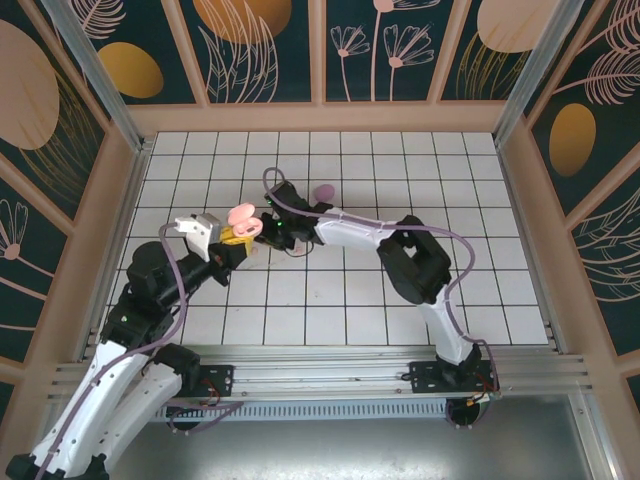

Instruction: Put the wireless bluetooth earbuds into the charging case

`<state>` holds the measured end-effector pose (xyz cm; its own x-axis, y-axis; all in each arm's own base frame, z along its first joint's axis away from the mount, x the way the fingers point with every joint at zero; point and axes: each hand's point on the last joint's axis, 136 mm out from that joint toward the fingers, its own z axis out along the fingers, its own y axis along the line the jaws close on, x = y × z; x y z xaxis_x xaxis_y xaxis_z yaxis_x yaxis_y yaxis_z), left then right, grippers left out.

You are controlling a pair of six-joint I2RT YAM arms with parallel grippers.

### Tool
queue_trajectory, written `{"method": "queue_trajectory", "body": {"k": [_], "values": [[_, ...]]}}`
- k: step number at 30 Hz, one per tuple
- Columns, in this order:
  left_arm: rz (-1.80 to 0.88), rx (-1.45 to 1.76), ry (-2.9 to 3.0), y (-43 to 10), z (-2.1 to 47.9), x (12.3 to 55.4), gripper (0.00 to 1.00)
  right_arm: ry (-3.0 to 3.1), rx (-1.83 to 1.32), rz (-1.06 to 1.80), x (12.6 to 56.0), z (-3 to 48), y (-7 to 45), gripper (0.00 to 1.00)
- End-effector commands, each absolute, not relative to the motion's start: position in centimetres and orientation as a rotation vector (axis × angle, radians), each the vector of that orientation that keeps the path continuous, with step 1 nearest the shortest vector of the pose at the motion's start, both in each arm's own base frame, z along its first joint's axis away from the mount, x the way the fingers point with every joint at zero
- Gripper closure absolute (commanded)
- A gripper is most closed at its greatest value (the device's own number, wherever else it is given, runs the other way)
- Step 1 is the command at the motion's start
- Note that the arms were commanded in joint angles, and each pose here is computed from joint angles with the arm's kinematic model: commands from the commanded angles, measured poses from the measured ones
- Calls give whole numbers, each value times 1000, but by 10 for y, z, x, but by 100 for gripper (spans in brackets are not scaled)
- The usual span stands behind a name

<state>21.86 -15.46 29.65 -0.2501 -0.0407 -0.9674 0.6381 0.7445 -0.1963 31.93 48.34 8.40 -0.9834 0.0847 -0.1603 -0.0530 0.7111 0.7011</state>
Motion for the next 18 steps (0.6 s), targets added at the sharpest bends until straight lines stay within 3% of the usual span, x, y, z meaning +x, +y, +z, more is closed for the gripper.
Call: {"method": "queue_trajectory", "body": {"k": [1,9,18], "values": [[-709,448,1682,-150,315,210,95,2782,117,1064,319,74,488,70],[-706,436,1684,-146,312,204,94,2784,145,916,319,60,494,79],[-706,436,1683,-145,312,202,94,2785,160,793,319,52,488,77]]}}
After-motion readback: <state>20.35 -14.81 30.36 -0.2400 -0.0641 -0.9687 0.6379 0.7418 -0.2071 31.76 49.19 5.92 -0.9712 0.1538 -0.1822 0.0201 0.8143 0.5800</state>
